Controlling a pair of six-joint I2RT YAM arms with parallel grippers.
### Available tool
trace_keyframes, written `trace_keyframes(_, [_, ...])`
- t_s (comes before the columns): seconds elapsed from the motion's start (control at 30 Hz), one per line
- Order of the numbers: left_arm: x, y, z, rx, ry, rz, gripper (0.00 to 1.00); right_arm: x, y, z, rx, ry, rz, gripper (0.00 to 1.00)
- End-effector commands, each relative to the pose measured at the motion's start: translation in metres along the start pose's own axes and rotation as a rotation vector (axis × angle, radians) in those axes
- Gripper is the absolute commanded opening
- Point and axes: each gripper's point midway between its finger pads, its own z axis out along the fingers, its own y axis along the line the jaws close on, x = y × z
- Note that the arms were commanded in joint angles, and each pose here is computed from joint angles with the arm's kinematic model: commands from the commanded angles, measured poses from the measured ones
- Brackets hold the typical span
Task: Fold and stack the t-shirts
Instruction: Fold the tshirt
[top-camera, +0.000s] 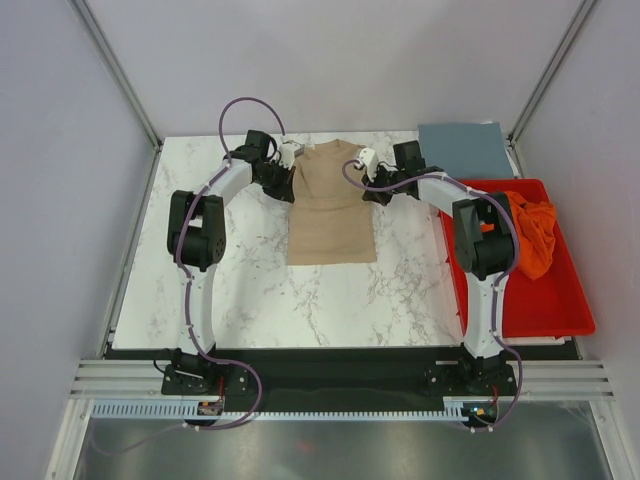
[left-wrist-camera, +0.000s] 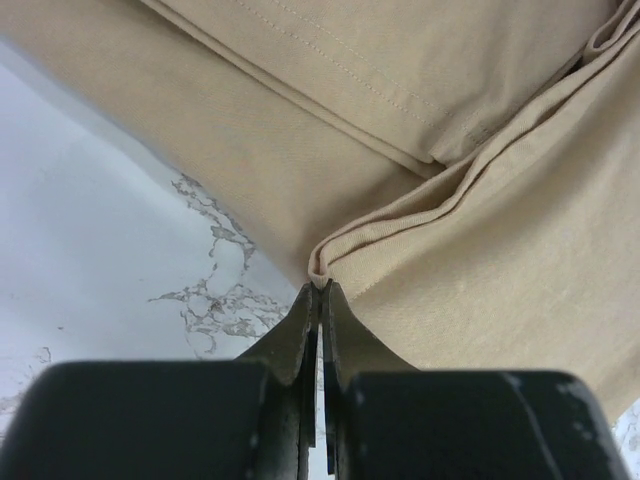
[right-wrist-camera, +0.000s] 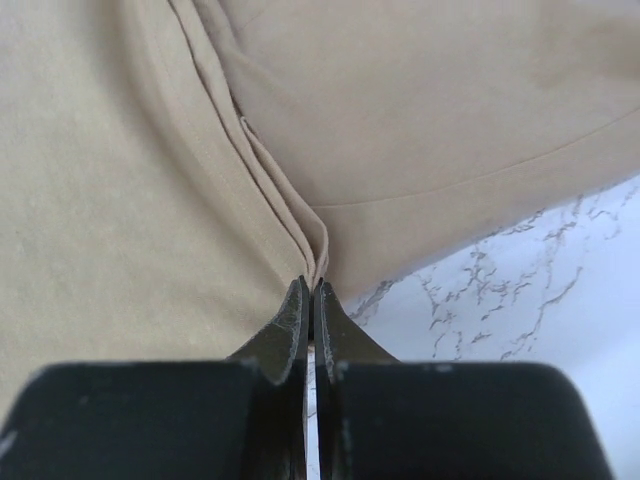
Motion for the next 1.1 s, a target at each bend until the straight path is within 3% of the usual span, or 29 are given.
trace_keyframes(0.0, [-0.031,0.006,-0.025,-0.069,-0.068,0.006,0.02,-0.035,-0.015,-0.016,0.060,-0.097,-0.049,0.00])
trace_keyframes(0.4, [-0.036,0.014,-0.017,-0.067,-0.079,-0.056,0.02,-0.027,-0.028,-0.010,0.103,-0.092,-0.017,0.00])
trace_keyframes(0.43, [-0.035,0.014,-0.016,-0.067,-0.077,-0.058,0.02,-0.026,-0.029,-0.009,0.109,-0.091,-0.008,0.02])
trace_keyframes(0.53, [-0.032,0.021,-0.016,-0.109,-0.066,-0.076,0.11,-0.025,-0.040,-0.008,0.159,-0.079,0.026,0.22])
trace_keyframes(0.57, [-0.032,0.026,-0.019,-0.143,-0.061,-0.086,0.23,-0.024,-0.043,-0.008,0.173,-0.072,0.068,0.33])
trace_keyframes(0.63, [-0.035,0.030,-0.027,-0.190,-0.065,-0.095,0.37,-0.035,-0.062,-0.017,0.270,-0.081,0.153,0.43])
trace_keyframes(0.73, [-0.034,0.037,-0.038,-0.261,-0.063,-0.136,0.46,-0.055,-0.081,-0.040,0.404,-0.117,0.251,0.47])
trace_keyframes(0.83, [-0.036,0.038,-0.065,-0.322,-0.094,-0.227,0.49,-0.073,-0.084,-0.069,0.497,-0.159,0.382,0.50])
trace_keyframes(0.97, [-0.041,-0.016,-0.082,-0.112,-0.145,-0.320,0.48,-0.079,-0.061,-0.091,0.498,-0.155,0.622,0.52])
trace_keyframes(1.07, [-0.025,-0.051,-0.081,0.008,-0.121,-0.406,0.45,-0.071,-0.026,-0.090,0.405,-0.131,0.800,0.48])
